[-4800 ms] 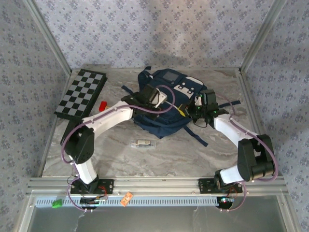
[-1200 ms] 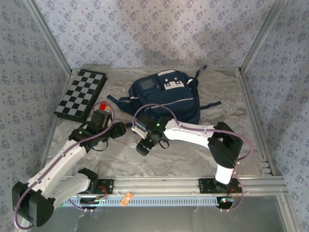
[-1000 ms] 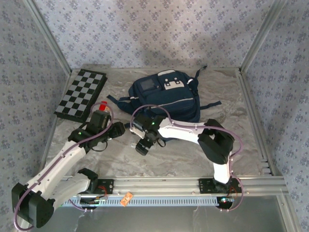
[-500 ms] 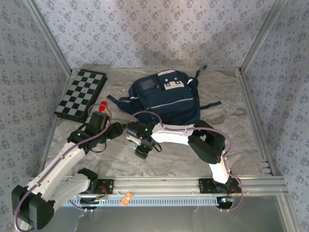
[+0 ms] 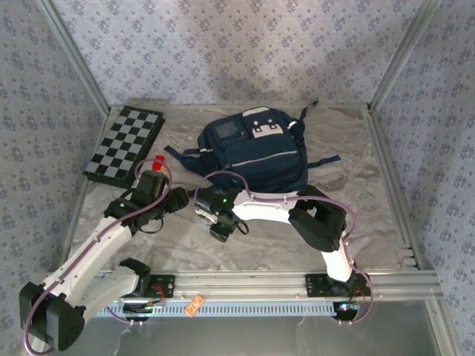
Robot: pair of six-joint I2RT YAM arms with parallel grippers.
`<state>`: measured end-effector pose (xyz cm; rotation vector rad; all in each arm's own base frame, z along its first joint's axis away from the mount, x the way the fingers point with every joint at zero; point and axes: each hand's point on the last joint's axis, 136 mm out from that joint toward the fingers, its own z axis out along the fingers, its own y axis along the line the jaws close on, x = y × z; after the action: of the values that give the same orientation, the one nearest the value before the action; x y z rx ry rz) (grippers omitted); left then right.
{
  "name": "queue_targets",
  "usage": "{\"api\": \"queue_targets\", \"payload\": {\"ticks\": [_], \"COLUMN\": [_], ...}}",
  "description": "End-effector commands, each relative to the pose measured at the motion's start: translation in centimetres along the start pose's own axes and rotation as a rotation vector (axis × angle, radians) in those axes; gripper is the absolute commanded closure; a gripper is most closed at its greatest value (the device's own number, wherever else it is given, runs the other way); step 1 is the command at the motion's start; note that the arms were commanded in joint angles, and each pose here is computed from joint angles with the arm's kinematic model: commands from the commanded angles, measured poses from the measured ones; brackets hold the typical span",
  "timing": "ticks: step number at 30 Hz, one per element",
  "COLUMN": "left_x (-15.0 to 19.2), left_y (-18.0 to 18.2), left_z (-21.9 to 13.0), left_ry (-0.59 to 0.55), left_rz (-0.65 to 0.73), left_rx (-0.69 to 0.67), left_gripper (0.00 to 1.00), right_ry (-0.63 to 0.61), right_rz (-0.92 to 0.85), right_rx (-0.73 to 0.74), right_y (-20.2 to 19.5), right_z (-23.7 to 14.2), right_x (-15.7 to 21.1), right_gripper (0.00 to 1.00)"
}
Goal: Pack the student bag
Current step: Pick up the loose stationery from the bottom-center of the table, then open the student bag at the top-center of the table.
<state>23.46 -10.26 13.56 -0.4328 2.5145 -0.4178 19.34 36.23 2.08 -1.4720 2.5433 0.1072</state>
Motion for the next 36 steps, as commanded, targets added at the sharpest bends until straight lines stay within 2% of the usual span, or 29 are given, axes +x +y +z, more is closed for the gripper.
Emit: {"api": "queue_targets", "payload": {"ticks": [1,11,16,19,22,26,32,36], "left_x": [-0.4,-2.0,-5.2,-7.1,-8.3,-8.3,-4.0,-1.8], "left_y": [-0.3,-0.6,-1.9,-4.6,-7.8,-12.4,-19.1,-22.1], "left_z": [0.0,-1.1,-2.0,-2.2,-1.7,-0.6,2.3,4.5], "left_ry": [-0.003,-0.049,-0.156,-0.193,-0.203,-0.235,-0.198,-0.172], "left_rz": [-0.010,0.023,0.113,0.191,0.316,0.587,0.986,1.141], "left_rx": [0.011,-0.003,-0.008,0.054,0.111,0.146,0.232,0.263], "left_gripper": [0.24,0.23,0.23,0.23,0.23,0.22,0.19,0.19], "right_ry": [0.052,-0.017,-0.055,-0.101,-0.124,-0.148,-0.133,-0.114], "right_rz": [0.004,0.062,0.149,0.218,0.337,0.519,0.714,0.799], "right_rx": [0.030,0.002,-0.043,-0.071,-0.086,-0.089,-0.039,-0.033], "right_y": [-0.5,-0.2,-0.1,-0.8,-2.8,-6.1,-10.5,-12.1], "right_z": [0.7,-3.5,-7.5,-10.7,-13.8,-17.3,-20.3,-20.4], "right_x": [1.4,1.9,3.8,4.6,6.2,9.1,13.7,15.3], "right_gripper": [0.49,0.51,0.51,0.51,0.51,0.51,0.51,0.51]}}
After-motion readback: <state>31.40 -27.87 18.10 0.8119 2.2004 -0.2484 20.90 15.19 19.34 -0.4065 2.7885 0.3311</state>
